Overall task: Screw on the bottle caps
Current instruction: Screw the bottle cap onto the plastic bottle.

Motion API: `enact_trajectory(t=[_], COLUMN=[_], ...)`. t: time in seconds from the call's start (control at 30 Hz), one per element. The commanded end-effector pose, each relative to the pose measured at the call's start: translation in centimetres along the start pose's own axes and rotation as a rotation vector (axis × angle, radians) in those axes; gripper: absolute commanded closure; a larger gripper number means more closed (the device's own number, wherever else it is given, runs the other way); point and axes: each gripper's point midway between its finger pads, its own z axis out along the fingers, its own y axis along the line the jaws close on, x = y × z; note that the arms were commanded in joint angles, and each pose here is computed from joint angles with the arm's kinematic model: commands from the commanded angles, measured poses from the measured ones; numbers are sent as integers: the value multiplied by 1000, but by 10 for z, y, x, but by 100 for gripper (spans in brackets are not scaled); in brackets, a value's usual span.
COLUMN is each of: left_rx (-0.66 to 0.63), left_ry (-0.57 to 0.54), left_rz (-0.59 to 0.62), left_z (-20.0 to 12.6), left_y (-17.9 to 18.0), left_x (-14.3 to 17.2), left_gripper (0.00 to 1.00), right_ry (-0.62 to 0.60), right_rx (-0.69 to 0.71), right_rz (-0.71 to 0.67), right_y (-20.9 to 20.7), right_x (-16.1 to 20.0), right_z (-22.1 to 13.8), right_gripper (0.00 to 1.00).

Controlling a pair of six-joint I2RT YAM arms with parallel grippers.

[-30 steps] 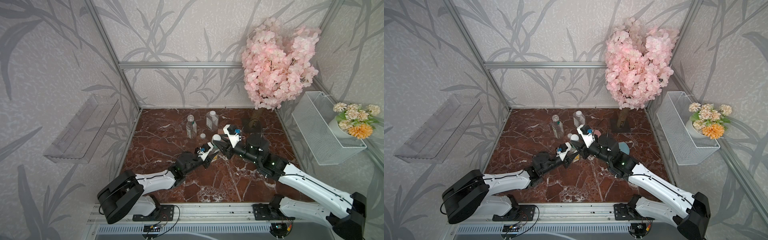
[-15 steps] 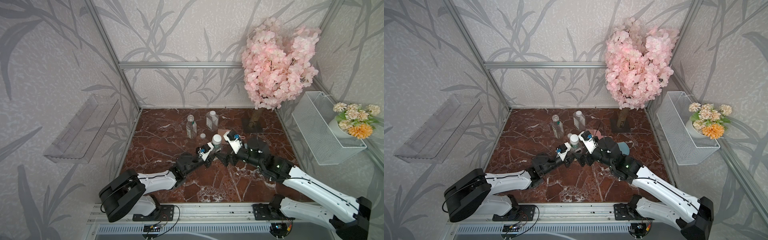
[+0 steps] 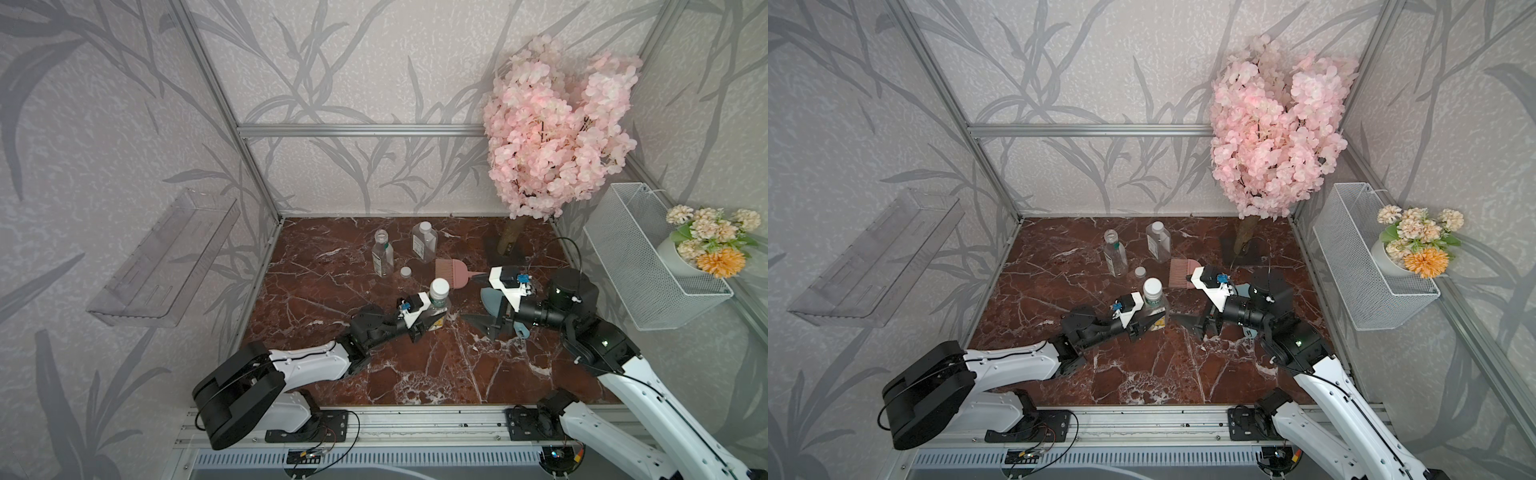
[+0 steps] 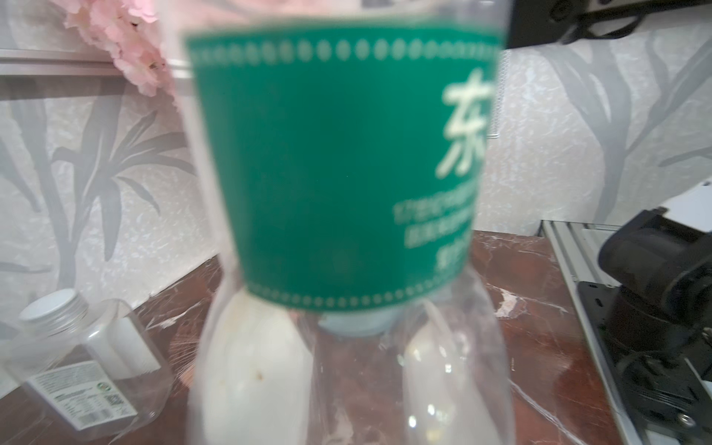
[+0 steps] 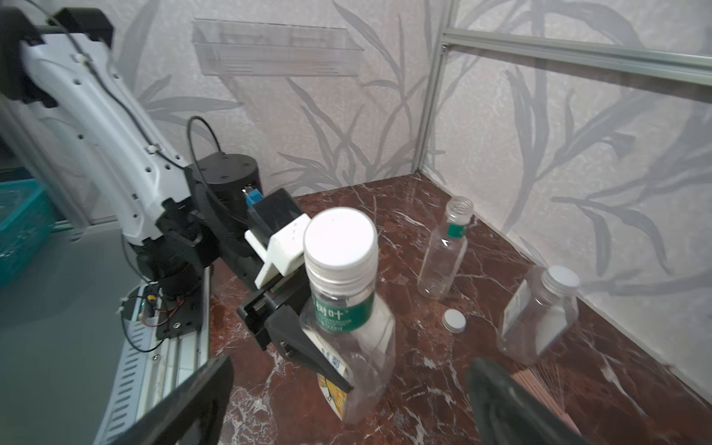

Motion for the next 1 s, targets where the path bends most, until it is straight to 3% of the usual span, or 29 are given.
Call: enact_trajectory(t=[0.0, 0.3, 0.67, 0.97], left_rx=[128, 176, 191, 199], left_ry=[-34, -49, -57, -55], left_rz=[-13, -18, -25, -31], left_z=[-3, -4, -2, 1], left_y=[-22, -30, -31, -32], left_x=[-12, -19, -24, -24], left_gripper=[80, 80, 80, 80], right_ry=[-130, -167, -126, -74], right_rx=[-241, -361, -361, -360], right_rz=[-151, -189, -226, -242], right_y=[31, 22, 17, 19], right_x=[-41, -55, -39, -24], right_z=[-2, 21, 39, 45], right_gripper=[1, 13, 29, 36])
